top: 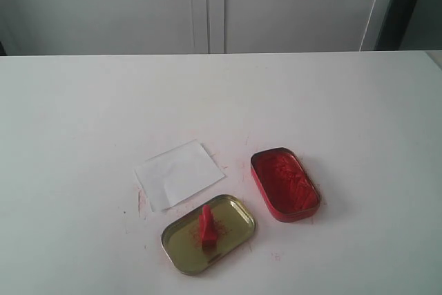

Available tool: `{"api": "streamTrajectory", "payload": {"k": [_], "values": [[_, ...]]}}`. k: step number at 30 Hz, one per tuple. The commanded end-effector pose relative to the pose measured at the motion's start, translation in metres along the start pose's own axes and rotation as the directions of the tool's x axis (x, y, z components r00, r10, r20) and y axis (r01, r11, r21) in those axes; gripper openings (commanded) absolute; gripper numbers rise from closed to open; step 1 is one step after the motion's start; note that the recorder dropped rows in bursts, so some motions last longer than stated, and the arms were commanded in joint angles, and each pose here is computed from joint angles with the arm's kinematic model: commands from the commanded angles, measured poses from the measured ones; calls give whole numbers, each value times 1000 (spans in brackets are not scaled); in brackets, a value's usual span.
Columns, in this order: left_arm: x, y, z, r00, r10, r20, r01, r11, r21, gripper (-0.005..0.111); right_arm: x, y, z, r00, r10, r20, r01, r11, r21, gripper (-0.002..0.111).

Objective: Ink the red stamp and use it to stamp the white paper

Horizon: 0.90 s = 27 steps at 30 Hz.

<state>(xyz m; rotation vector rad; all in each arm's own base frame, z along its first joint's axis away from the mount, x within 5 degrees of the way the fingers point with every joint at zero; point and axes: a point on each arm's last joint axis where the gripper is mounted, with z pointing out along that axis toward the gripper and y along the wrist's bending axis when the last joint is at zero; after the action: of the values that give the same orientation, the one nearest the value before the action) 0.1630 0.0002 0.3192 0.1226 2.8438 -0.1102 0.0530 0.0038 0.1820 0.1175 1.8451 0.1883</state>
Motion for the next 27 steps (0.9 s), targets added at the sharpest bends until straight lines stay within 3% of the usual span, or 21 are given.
{"api": "streamTrajectory", "payload": {"k": [1,16,27], "values": [[-15,-7,7,997,53,-60,-51,998,37,0,0,0,0,1000,-5,11,5,1000,-8,0],[-66,-71,47,966,194,-173,-178,979,103,0,0,0,0,999,-33,11,33,999,-8,0],[-86,-115,63,940,287,-183,-265,955,136,0,0,0,0,999,-33,11,33,999,-8,0]]}}
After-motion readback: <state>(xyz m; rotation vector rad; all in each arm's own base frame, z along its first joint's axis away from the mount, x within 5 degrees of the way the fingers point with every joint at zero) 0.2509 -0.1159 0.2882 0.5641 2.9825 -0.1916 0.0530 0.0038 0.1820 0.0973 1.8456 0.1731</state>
